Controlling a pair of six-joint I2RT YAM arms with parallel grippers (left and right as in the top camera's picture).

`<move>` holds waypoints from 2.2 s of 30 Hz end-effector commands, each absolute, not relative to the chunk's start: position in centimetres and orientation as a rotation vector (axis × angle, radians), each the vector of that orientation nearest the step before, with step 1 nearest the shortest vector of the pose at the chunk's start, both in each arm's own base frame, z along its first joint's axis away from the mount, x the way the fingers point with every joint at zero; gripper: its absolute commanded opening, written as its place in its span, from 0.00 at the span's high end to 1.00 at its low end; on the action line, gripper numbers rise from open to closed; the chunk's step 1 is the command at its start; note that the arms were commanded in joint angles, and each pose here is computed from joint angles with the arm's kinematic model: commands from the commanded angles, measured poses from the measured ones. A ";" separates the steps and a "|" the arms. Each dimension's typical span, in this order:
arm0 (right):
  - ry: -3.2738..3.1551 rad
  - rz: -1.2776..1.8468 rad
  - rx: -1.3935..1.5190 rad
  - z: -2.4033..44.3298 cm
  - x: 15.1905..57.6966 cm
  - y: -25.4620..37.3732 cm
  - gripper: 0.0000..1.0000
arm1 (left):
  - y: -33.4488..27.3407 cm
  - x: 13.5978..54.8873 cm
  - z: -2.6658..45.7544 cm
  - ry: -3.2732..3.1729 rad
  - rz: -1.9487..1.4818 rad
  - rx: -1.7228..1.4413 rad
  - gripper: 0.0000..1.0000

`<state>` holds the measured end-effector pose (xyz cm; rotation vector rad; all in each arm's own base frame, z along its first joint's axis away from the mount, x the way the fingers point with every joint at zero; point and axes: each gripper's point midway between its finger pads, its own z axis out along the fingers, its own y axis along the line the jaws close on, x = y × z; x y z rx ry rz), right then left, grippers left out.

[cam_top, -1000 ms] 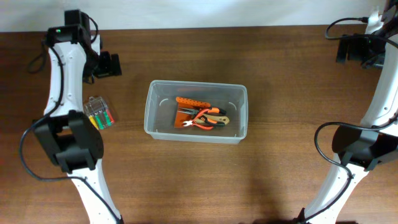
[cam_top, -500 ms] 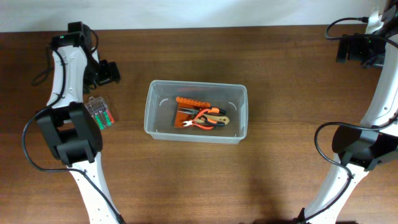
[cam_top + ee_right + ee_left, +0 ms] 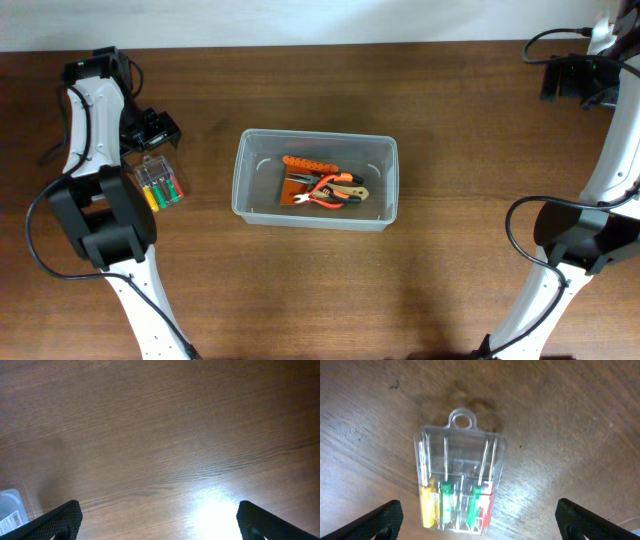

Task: Pack container
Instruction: 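Move left gripper back over the clear screwdriver case, then lower left gripper and grasp the screwdriver case by its top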

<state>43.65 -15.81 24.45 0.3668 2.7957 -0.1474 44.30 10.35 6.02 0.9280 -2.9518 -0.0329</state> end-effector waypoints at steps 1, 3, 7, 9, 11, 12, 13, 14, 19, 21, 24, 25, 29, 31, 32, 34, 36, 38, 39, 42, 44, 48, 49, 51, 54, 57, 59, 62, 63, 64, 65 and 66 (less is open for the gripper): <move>2.766 -0.144 0.377 25.7 43.3 -15.6 0.01 | 10.7 43.5 5.4 -2.917 -0.099 0.921 0.01; 2.766 -0.144 0.377 25.7 43.3 -15.6 0.01 | 10.5 42.9 5.2 -2.894 -0.104 0.911 0.01; 2.766 -0.144 0.377 25.7 43.3 -15.6 0.01 | 10.4 42.1 4.4 -2.865 -0.109 0.887 0.01; 2.766 -0.144 0.377 25.7 43.3 -15.6 0.01 | 10.3 41.7 3.8 -2.854 -0.109 0.858 0.01; 2.766 -0.144 0.377 25.7 43.3 -15.6 0.02 | 10.2 41.3 3.1 -2.847 -0.107 0.825 0.01; 2.766 -0.144 0.377 25.7 43.3 -15.6 0.01 | 10.2 41.1 2.7 -2.843 -0.108 0.813 0.01; 2.766 -0.144 0.377 25.7 43.3 -15.6 0.01 | 10.1 40.9 2.4 -2.840 -0.107 0.808 0.01; 2.766 -0.144 0.377 25.7 43.3 -15.6 0.01 | 10.1 40.7 1.8 -2.834 -0.108 0.806 0.01; 2.766 -0.144 0.377 25.7 43.3 -15.6 0.01 | 10.1 40.8 0.0 -2.851 -0.105 0.792 0.01; 2.766 -0.144 0.377 25.7 43.3 -15.6 0.02 | 10.1 40.7 -0.5 -2.852 -0.105 0.792 0.01; 2.766 -0.144 0.377 25.7 43.3 -15.6 0.01 | 10.0 40.5 -1.3 -2.854 -0.104 0.782 0.01; 2.766 -0.144 0.377 25.7 43.3 -15.6 0.01 | 10.0 40.4 -1.5 -2.853 -0.105 0.781 0.01; 2.766 -0.144 0.377 25.7 43.3 -15.6 0.01 | 10.0 40.4 -1.9 -2.855 -0.104 0.782 0.00; 2.766 -0.144 0.377 25.7 43.3 -15.6 0.01 | 10.0 40.4 -1.9 -2.855 -0.104 0.782 0.07; 2.766 -0.144 0.377 25.7 43.3 -15.6 0.01 | 10.0 40.4 -1.9 -2.854 -0.104 0.783 0.11; 2.766 -0.144 0.377 25.7 43.3 -15.6 0.01 | 10.0 40.3 -1.9 -2.852 -0.104 0.783 0.16; 2.766 -0.144 0.377 25.7 43.3 -15.6 0.02 | 10.0 40.3 -1.8 -2.852 -0.103 0.783 0.16; 2.766 -0.144 0.377 25.7 43.3 -15.6 0.01 | 10.0 40.2 -1.8 -2.848 -0.104 0.782 0.16; 2.766 -0.144 0.377 25.7 43.3 -15.6 0.01 | 10.0 40.2 -1.8 -2.848 -0.104 0.781 0.16; 2.766 -0.144 0.377 25.7 43.3 -15.6 0.01 | 10.1 40.5 -1.2 -2.867 -0.103 0.789 0.16; 2.766 -0.144 0.377 25.7 43.3 -15.6 0.01 | 10.2 41.0 -0.4 -2.896 -0.102 0.799 0.16; 2.766 -0.144 0.377 25.7 43.3 -15.6 0.01 | 10.4 42.0 1.7 -2.965 -0.099 0.821 0.17; 2.766 -0.144 0.377 25.7 43.3 -15.6 0.01 | 10.5 42.3 2.3 -2.984 -0.098 0.827 0.17; 2.766 -0.144 0.377 25.7 43.3 -15.6 0.01 | 10.6 42.8 3.7 -3.024 -0.096 0.841 0.17; 2.766 -0.144 0.377 25.7 43.3 -15.6 0.01 | 10.7 43.4 5.7 -3.081 -0.093 0.860 0.17; 2.766 -0.144 0.377 25.7 43.3 -15.6 0.01 | 10.8 43.8 7.4 -3.126 -0.089 0.875 0.17; 2.766 -0.144 0.377 25.7 43.3 -15.6 0.01 | 10.8 43.9 8.1 -3.143 -0.088 0.881 0.17; 2.766 -0.144 0.377 25.7 43.3 -15.6 0.01 | 10.8 43.8 8.2 -3.142 -0.088 0.881 0.17; 2.766 -0.144 0.377 25.7 43.3 -15.6 0.01 | 10.8 43.7 8.2 -3.139 -0.088 0.880 0.17; 2.766 -0.144 0.377 25.7 43.3 -15.6 0.01 | 10.8 43.7 8.2 -3.136 -0.089 0.879 0.17; 2.766 -0.144 0.377 25.7 43.3 -15.6 0.01 | 10.8 43.7 8.2 -3.136 -0.088 0.881 0.17; 2.766 -0.144 0.377 25.7 43.3 -15.6 0.01 | 10.8 43.7 8.2 -3.131 -0.087 0.899 0.16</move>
